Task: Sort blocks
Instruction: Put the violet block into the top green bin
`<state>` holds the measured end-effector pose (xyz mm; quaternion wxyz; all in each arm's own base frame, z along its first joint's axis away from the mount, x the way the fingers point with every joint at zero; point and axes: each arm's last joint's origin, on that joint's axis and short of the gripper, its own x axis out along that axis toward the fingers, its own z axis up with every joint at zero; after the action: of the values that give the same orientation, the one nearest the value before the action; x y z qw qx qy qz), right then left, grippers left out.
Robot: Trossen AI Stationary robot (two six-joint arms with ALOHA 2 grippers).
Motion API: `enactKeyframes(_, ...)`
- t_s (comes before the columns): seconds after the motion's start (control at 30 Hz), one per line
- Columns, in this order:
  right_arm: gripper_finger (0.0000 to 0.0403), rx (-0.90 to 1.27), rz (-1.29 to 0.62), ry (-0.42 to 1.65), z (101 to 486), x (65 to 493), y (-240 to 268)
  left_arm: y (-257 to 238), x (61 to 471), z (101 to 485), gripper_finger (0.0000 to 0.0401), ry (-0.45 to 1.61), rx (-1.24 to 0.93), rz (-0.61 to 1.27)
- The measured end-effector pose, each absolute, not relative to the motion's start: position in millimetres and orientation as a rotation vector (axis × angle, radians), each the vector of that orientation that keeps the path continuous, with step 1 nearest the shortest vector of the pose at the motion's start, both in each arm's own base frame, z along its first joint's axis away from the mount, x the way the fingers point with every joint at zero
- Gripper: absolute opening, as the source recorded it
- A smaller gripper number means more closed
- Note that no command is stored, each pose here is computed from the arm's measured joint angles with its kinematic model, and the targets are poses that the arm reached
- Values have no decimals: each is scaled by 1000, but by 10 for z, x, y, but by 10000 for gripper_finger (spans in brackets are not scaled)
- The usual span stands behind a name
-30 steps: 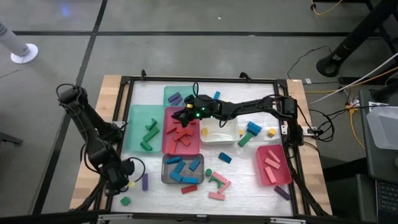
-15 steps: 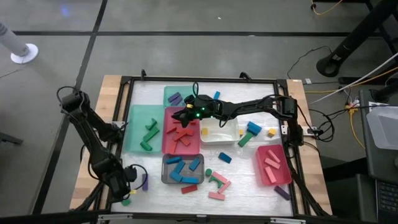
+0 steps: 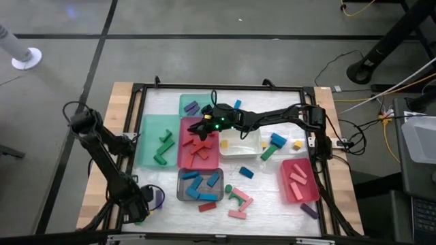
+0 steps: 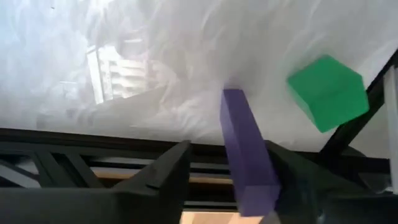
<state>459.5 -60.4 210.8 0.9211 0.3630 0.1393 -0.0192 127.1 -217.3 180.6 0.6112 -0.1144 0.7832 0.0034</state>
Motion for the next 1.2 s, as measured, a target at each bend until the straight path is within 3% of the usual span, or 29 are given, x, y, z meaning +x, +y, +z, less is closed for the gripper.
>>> enactKeyframes(0.2, 140, 781, 25, 264, 2170, 4595, -593, -2162, 1261, 1823, 39, 1816, -241, -31)
enactKeyframes(0.43, 140, 761, 69, 199, 2704, 4496, -716, -1971, 1143, 2031, 36, 1869, -232, 17)
enactKeyframes(0.57, 140, 669, 44, 203, 3096, 4365, -818, -1783, 1078, 2264, 37, 1798, -304, 59)
enactKeyframes(0.77, 140, 554, -48, 330, 3618, 4078, -917, -1416, 1072, 2627, 38, 1466, -464, 104)
enactKeyframes(0.93, 140, 454, -295, 539, 3864, 3796, -946, -1001, 1120, 2858, 39, 1022, -460, 276)
enactKeyframes(1.07, 140, 309, -515, 739, 3840, 3598, -983, -703, 1201, 2988, 39, 667, -385, 516)
enactKeyframes(1.2, 140, 247, -572, 951, 3700, 3431, -1101, -486, 1375, 3071, 40, 503, -297, 677)
